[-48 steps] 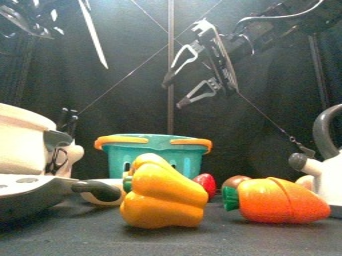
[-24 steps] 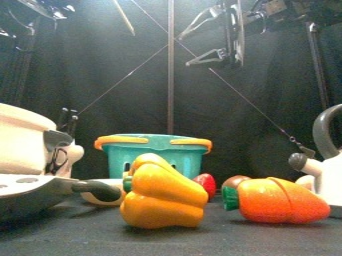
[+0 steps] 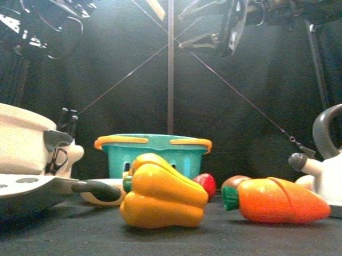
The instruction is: Grab cleaver with other hand
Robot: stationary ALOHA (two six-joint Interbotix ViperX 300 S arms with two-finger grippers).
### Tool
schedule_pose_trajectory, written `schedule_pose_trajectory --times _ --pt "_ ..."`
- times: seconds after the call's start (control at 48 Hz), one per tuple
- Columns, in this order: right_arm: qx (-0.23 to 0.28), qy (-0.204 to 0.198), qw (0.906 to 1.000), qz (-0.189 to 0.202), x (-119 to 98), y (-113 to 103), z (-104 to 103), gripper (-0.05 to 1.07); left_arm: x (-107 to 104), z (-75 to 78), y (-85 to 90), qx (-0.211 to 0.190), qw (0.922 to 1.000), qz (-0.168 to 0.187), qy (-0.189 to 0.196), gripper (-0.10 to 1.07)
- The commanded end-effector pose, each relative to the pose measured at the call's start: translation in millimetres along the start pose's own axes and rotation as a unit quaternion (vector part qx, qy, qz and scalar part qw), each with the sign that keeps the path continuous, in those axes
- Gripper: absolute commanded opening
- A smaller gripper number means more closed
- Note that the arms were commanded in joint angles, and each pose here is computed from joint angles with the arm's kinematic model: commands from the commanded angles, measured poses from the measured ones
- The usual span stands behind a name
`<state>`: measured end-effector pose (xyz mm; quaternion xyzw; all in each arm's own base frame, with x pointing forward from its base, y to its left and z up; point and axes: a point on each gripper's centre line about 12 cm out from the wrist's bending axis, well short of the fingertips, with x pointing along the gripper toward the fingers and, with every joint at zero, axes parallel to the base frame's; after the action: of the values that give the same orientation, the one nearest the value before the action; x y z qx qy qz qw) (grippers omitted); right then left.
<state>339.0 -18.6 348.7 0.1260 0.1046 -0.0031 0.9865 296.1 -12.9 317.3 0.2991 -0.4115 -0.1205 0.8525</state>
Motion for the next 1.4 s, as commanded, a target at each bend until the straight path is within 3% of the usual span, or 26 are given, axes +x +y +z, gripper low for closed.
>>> schedule_pose_trajectory --times 0.0,0.146,0.333,0.583,0.833,0.917,1.042,1.208,1.375 --pt "-0.014 -0.024 0.9996 0.006 -12 5 15 0.95 6 -9.6 6.0 0.005 0.9998 0.009 -0.018 0.59" --pt "-0.025 -0.022 0.9994 0.008 -16 7 12 0.95 14 -22.6 6.2 0.007 0.9998 0.001 -0.02 0.55" --pt "-0.026 -0.002 0.9992 0.03 -9 12 7 0.95 22 -28.2 -2.0 0.011 0.9975 -0.054 -0.044 0.51" --pt "-0.029 0.045 0.9951 0.084 5 28 -6 0.95 25 -41.9 -7.7 0.012 0.9948 -0.088 -0.05 0.51" --pt "-0.035 0.067 0.9913 0.108 8 34 -15 0.94 21 -45.4 -6.1 0.012 0.9952 -0.088 -0.042 0.51" --pt "-0.043 0.072 0.9889 0.123 10 37 -17 0.9 21 -46.5 -5.0 0.014 0.9952 -0.088 -0.041 0.51" --pt "-0.03 0.066 0.9878 0.138 14 36 -19 0.74 20 -48.9 -5.6 0.012 0.9953 -0.087 -0.039 0.51" --pt "0.006 0.045 0.9883 0.145 12 18 -21 0.52 18 -49.9 -6.9 0.007 0.9956 -0.087 -0.034 0.52" --pt "0.042 0.016 0.9855 0.164 8 6 -23 0.4 16 -52.1 -5.7 0.003 0.9968 -0.076 -0.026 0.53"
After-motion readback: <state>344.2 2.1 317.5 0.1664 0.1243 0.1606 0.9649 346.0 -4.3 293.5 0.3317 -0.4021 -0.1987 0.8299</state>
